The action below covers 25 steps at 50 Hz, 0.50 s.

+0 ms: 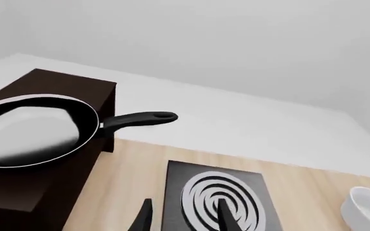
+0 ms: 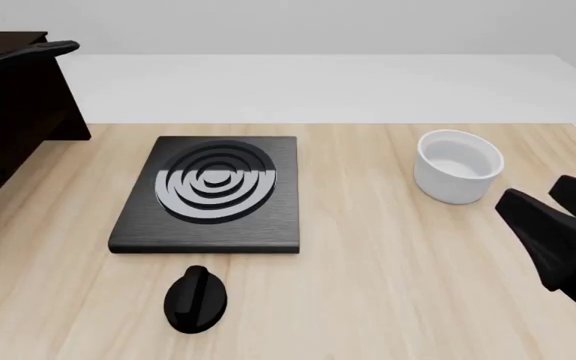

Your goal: Put the frying pan on the cabinet shelf.

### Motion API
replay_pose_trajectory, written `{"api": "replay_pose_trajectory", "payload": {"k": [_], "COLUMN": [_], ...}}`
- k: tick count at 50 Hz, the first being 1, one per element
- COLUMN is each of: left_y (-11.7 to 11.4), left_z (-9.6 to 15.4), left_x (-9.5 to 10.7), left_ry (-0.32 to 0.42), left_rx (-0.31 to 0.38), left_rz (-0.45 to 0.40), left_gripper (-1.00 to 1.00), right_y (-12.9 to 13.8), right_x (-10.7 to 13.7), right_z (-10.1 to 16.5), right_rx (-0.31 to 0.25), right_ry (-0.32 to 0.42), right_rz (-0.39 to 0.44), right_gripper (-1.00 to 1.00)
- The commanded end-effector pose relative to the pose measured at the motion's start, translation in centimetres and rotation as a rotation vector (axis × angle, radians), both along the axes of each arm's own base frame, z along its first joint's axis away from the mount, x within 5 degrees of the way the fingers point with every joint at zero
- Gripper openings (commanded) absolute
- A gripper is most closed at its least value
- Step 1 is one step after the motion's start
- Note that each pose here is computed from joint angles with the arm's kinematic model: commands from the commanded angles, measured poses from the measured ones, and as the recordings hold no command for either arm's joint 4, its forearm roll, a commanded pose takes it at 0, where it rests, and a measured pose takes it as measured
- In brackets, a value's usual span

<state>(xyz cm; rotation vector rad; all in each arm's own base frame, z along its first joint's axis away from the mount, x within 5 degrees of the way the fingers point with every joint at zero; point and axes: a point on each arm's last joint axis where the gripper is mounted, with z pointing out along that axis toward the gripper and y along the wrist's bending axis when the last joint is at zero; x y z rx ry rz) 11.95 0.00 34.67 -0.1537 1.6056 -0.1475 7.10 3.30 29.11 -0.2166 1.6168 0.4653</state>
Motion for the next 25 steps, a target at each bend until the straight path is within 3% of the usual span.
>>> {"api": "replay_pose_trajectory", "payload": {"k": [1, 25], "left_y": [-0.2, -0.1], "left_z": [-1.2, -3.5], "left_x": [-1.1, -2.9], "left_ry": [0.015, 0.032], "left_rx": [0.036, 0.033], "left_rz": [-0.023, -0.011], "left_gripper": [1.0, 1.0], "right_y": [-0.1, 0.0], "right_x": [-0.1, 0.1], "right_z": [0.1, -0.1], "right_rx": [-0.002, 0.0], "right_ry": [-0.004, 0.005], "right_rz": [-0.007, -0.009], "right_gripper": [1.0, 1.0]}}
